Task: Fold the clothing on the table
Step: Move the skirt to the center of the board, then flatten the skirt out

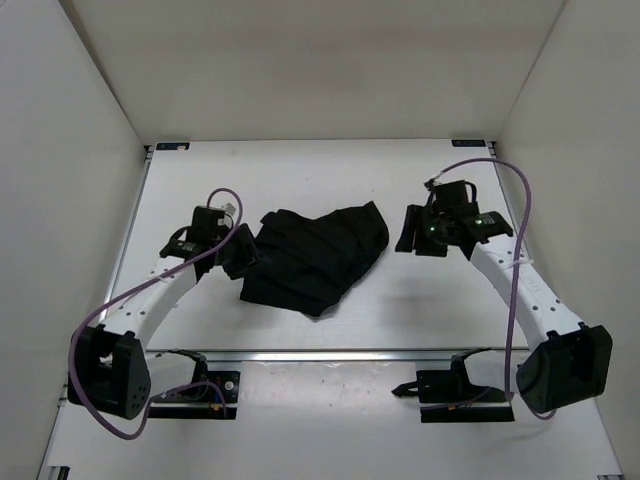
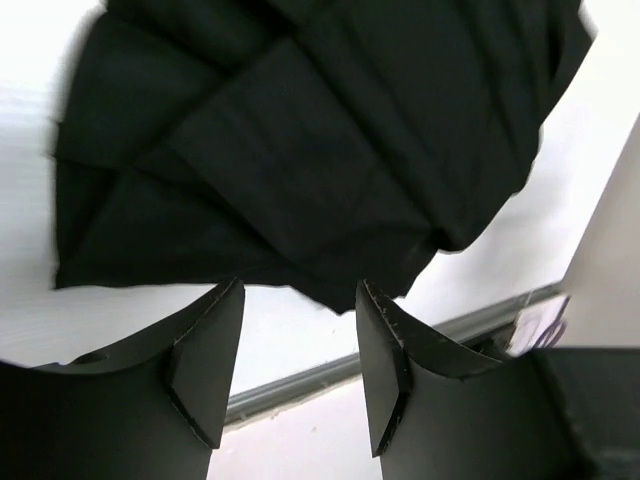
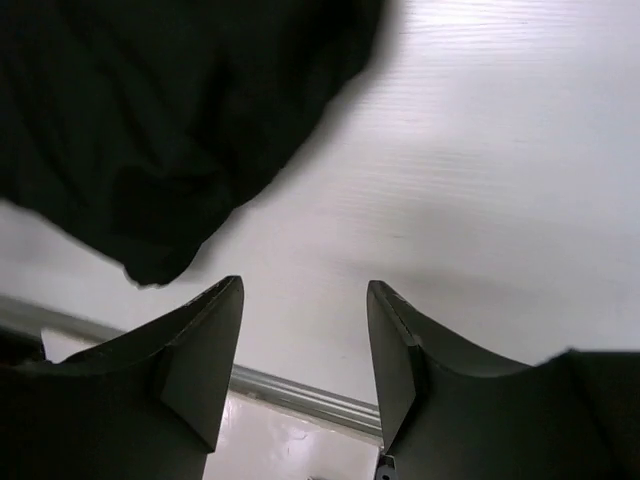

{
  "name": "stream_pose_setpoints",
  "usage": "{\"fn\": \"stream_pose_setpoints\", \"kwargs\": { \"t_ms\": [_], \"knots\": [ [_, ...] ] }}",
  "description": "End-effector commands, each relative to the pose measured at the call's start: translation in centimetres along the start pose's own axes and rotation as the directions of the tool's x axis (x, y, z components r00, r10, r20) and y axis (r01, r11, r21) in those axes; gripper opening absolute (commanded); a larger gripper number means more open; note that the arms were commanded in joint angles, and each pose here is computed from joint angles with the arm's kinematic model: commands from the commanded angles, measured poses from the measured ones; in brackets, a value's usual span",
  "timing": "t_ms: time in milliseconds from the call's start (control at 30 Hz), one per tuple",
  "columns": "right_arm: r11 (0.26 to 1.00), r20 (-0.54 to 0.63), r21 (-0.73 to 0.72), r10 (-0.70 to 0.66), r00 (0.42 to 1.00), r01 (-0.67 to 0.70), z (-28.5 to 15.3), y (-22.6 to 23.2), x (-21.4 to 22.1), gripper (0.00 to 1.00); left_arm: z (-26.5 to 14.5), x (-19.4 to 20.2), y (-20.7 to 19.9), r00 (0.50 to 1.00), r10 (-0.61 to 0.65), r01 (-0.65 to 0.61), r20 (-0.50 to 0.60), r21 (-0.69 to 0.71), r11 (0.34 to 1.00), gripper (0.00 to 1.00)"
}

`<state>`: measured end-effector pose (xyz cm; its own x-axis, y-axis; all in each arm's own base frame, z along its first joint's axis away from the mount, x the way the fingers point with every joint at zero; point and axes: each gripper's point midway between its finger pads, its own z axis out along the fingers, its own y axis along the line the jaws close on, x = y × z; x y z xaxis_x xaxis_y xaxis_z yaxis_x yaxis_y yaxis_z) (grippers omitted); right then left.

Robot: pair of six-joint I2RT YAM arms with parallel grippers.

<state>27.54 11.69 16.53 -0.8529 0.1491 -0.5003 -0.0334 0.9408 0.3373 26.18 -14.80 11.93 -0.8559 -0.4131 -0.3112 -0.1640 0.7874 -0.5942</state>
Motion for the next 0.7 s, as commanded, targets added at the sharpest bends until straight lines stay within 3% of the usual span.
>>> {"fn": "stream_pose_setpoints", "kwargs": {
  "t_ms": [0,167,300,367,467,567,600,667],
  "knots": [
    [0.982,-0.012,-0.103,-0.158,0.987,0.156,1.0,4.1,2.4,0.50,1.1,2.2,-1.4,0.998,0.044,-0.044,-0.033,0.011,0.999,0.60],
    [0.970,-0.128,-0.107,-0.232,0.964,0.219,3.7,5.7,7.0,0.50,3.1,6.6,-3.1,0.987,0.122,-0.122,-0.101,0.001,0.992,0.63],
    [0.933,-0.043,-0.177,-0.325,0.945,0.313,4.7,8.4,7.2,0.56,4.5,8.4,-0.8,0.987,0.129,-0.137,-0.091,-0.085,0.987,0.66],
    [0.903,-0.010,-0.190,-0.395,0.918,0.387,5.9,9.6,7.5,0.62,5.4,7.5,0.7,0.992,0.116,-0.121,-0.048,-0.132,0.984,0.67],
    [0.865,0.025,-0.187,-0.469,0.883,0.465,7.8,11.6,6.9,0.62,5.9,6.4,2.6,0.993,0.101,-0.110,-0.054,-0.202,0.973,0.66],
    [0.816,0.081,-0.154,-0.551,0.831,0.557,9.0,14.2,6.1,0.63,4.5,4.7,2.3,0.997,0.070,-0.070,-0.007,-0.174,0.982,0.65],
    [0.797,0.088,-0.157,-0.577,0.812,0.583,9.6,15.4,6.2,0.79,3.7,3.8,2.4,0.999,0.034,-0.029,0.027,-0.161,0.987,0.65],
    [0.767,0.095,-0.149,-0.618,0.781,0.625,10.5,16.9,6.2,0.81,2.2,2.0,2.9,0.996,-0.030,0.040,0.083,-0.125,0.991,0.65]
  ]
}}
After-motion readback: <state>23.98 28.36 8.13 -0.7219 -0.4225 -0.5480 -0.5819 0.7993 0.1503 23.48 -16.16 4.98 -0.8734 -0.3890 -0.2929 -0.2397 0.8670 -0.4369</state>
